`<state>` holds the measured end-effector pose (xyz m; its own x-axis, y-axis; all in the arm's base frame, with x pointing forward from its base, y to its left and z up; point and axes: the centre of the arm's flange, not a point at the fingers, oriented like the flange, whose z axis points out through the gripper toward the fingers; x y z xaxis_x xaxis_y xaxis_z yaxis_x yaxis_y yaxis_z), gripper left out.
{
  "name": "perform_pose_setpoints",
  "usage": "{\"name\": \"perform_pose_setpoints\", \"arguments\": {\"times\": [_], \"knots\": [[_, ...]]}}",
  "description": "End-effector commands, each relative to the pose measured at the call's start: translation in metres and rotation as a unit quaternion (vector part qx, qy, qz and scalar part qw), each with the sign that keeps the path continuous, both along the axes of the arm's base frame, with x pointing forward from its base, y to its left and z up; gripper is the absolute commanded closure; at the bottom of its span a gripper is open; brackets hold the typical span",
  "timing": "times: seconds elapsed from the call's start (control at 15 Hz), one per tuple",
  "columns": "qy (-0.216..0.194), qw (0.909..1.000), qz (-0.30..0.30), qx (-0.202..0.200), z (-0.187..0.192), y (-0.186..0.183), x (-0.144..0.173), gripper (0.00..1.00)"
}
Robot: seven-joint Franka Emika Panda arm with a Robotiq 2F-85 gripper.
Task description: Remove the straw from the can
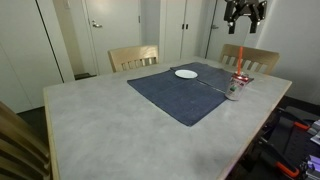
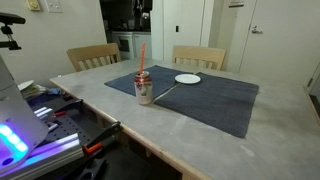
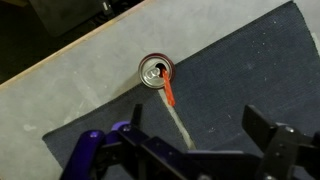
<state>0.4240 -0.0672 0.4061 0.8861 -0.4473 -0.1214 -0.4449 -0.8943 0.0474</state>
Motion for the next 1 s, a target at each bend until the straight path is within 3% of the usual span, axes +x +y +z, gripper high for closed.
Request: {"name": "perform_pose_setpoints", "arguments": {"times": [0.0, 0.93], "knots": [[0.001, 1.0, 0.004, 0.002, 0.0, -0.018, 0.016, 0.0], [0.062, 0.9972, -0.028, 0.029, -0.067, -0.016, -0.002, 0.0]]}}
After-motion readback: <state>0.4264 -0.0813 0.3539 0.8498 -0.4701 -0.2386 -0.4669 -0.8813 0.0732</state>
